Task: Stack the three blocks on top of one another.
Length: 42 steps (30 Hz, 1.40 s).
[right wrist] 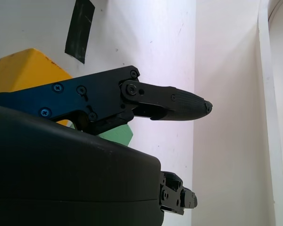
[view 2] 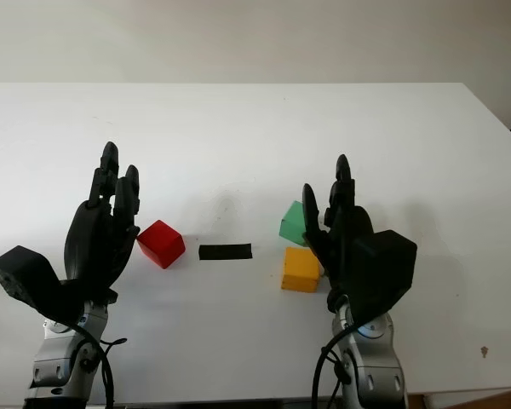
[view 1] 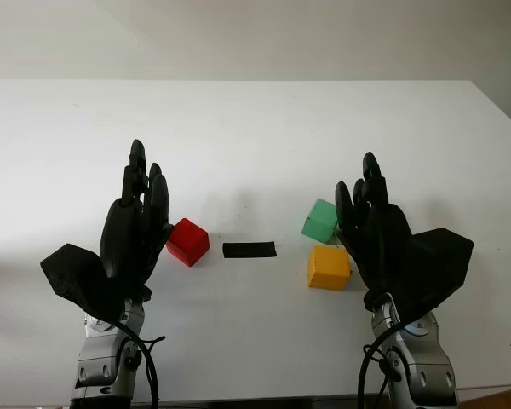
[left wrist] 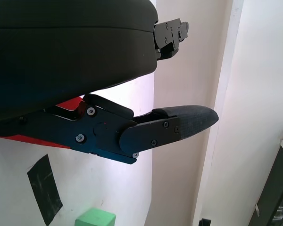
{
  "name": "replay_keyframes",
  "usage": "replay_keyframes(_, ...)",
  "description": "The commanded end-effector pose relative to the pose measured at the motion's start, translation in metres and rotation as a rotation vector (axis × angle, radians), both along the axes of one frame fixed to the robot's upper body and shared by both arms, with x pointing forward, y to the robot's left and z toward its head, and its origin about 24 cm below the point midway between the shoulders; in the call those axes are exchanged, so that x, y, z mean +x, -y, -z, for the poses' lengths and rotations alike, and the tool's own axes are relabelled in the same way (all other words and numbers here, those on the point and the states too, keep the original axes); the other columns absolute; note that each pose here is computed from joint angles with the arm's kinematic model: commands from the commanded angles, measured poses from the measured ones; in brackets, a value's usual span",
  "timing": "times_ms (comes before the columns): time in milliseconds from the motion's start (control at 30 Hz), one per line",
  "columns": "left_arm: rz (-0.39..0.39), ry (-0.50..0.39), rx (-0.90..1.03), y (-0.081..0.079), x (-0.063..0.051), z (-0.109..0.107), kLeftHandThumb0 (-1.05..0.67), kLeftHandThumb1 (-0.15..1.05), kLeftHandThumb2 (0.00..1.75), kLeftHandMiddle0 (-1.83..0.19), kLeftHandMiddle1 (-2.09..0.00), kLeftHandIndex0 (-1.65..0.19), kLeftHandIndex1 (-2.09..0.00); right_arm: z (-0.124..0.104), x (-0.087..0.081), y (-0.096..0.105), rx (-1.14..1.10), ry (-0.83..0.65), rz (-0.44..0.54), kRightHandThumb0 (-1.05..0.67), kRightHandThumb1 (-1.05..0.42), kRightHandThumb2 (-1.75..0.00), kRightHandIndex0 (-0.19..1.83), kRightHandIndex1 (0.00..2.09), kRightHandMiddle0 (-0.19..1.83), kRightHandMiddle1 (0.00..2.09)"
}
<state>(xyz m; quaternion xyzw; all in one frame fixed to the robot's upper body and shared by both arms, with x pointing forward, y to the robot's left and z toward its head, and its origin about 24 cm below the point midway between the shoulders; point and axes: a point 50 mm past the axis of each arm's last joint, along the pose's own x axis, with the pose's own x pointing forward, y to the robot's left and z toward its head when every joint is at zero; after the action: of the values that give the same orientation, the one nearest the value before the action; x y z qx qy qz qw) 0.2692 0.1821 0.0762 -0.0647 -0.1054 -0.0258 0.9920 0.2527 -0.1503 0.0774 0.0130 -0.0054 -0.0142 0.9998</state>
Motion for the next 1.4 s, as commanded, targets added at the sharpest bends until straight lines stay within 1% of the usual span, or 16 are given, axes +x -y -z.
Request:
replay_keyframes(0, -0.001, 0.003, 0.005, 0.0, -0.003, 0.0, -0.64, 1.05, 0.58, 0.13, -0.06, 0.16, -0.06, -0.003, -0.002, 0.001, -0.007, 0.026, 0.0, -0.57, -1.05, -0.5, -0.18, 0.05, -0.19, 0.16)
replay_keyframes(300, -0.005, -0.008, 0.001, -0.001, -0.004, 0.002, -0.63, 1.05, 0.59, 0.13, -0.05, 0.16, -0.05, -0.003, -0.001, 0.0, -0.018, 0.029, -0.004, -0.55, -1.05, -0.51, -0.18, 0.05, -0.19, 0.14)
replay_keyframes(400, -0.014, 0.017, 0.024, -0.005, -0.003, -0.003, -0.63, 1.05, 0.59, 0.12, -0.06, 0.15, -0.06, -0.003, -0.001, 0.0, -0.021, 0.022, -0.002, -0.57, -1.05, -0.5, -0.17, 0.05, -0.19, 0.15)
replay_keyframes(467, -0.056, 0.078, 0.028, -0.012, 0.001, -0.012, -0.62, 1.05, 0.56, 0.01, -0.1, 0.07, -0.1, -0.003, -0.001, 0.0, -0.015, 0.021, -0.001, -0.57, -1.05, -0.5, -0.18, 0.05, -0.19, 0.15)
replay_keyframes(500, -0.074, 0.12, 0.04, -0.017, 0.003, -0.019, -0.62, 1.05, 0.48, -0.12, -0.11, -0.01, -0.13, -0.003, 0.0, 0.0, -0.011, 0.022, -0.002, -0.57, -1.05, -0.5, -0.18, 0.05, -0.19, 0.14)
replay_keyframes(567, -0.075, 0.198, 0.097, -0.03, 0.008, -0.035, -0.62, 1.05, 0.41, -0.3, -0.13, -0.15, -0.18, -0.003, 0.0, -0.001, -0.008, 0.021, -0.003, -0.56, -1.05, -0.51, -0.19, 0.05, -0.19, 0.14)
replay_keyframes(633, -0.026, 0.264, 0.225, -0.045, 0.015, -0.052, -0.63, 1.05, 0.31, -0.42, -0.13, -0.29, -0.23, -0.003, 0.001, 0.0, -0.007, 0.025, -0.007, -0.56, -1.05, -0.51, -0.19, 0.05, -0.19, 0.14)
replay_keyframes(700, 0.02, 0.299, 0.344, -0.054, 0.019, -0.063, -0.62, 1.05, 0.24, -0.42, -0.1, -0.35, -0.24, -0.004, 0.001, 0.0, -0.005, 0.026, -0.009, -0.56, -1.05, -0.51, -0.19, 0.04, -0.19, 0.14)
replay_keyframes(733, 0.043, 0.312, 0.413, -0.059, 0.021, -0.071, -0.66, 1.04, 0.17, -0.43, -0.09, -0.42, -0.25, -0.004, 0.001, 0.0, -0.009, 0.023, -0.008, -0.57, -1.05, -0.51, -0.19, 0.05, -0.19, 0.14)
replay_keyframes(800, 0.107, 0.323, 0.578, -0.067, 0.025, -0.088, -0.65, 1.0, 0.09, -0.43, -0.07, -0.53, -0.26, -0.005, 0.002, 0.0, -0.013, 0.019, -0.004, -0.59, -1.05, -0.5, -0.19, 0.05, -0.18, 0.14)
replay_keyframes(833, 0.151, 0.319, 0.687, -0.07, 0.029, -0.098, -0.63, 0.95, 0.06, -0.43, -0.06, -0.6, -0.25, -0.006, 0.002, 0.0, -0.02, 0.014, 0.003, -0.6, -1.05, -0.5, -0.18, 0.05, -0.18, 0.14)
replay_keyframes(900, 0.203, 0.298, 0.845, -0.073, 0.033, -0.11, -0.59, 0.87, 0.04, -0.4, -0.05, -0.64, -0.22, -0.007, 0.002, 0.001, -0.024, 0.01, 0.013, -0.6, -1.05, -0.49, -0.17, 0.06, -0.16, 0.15)
replay_keyframes(1033, 0.292, 0.262, 1.076, -0.072, 0.039, -0.126, -0.57, 0.78, 0.04, -0.33, -0.03, -0.65, -0.14, -0.007, 0.001, 0.002, -0.044, 0.011, 0.017, -0.59, -1.05, -0.49, -0.16, 0.06, -0.16, 0.16)
replay_keyframes(1167, 0.364, 0.226, 1.28, -0.067, 0.043, -0.132, -0.59, 0.77, 0.05, -0.23, -0.02, -0.62, -0.08, -0.007, 0.001, 0.003, -0.041, 0.011, 0.017, -0.58, -1.05, -0.48, -0.16, 0.06, -0.15, 0.16)
replay_keyframes(1233, 0.389, 0.216, 1.399, -0.062, 0.044, -0.131, -0.63, 0.78, 0.05, -0.18, -0.02, -0.59, -0.06, -0.007, 0.001, 0.003, -0.043, 0.016, 0.014, -0.59, -1.05, -0.48, -0.16, 0.06, -0.15, 0.16)
replay_keyframes(1367, 0.404, 0.252, 1.592, -0.05, 0.046, -0.126, -0.72, 0.79, 0.06, -0.15, -0.03, -0.58, -0.05, -0.008, 0.001, 0.002, -0.044, 0.018, 0.015, -0.59, -1.05, -0.48, -0.16, 0.06, -0.15, 0.16)
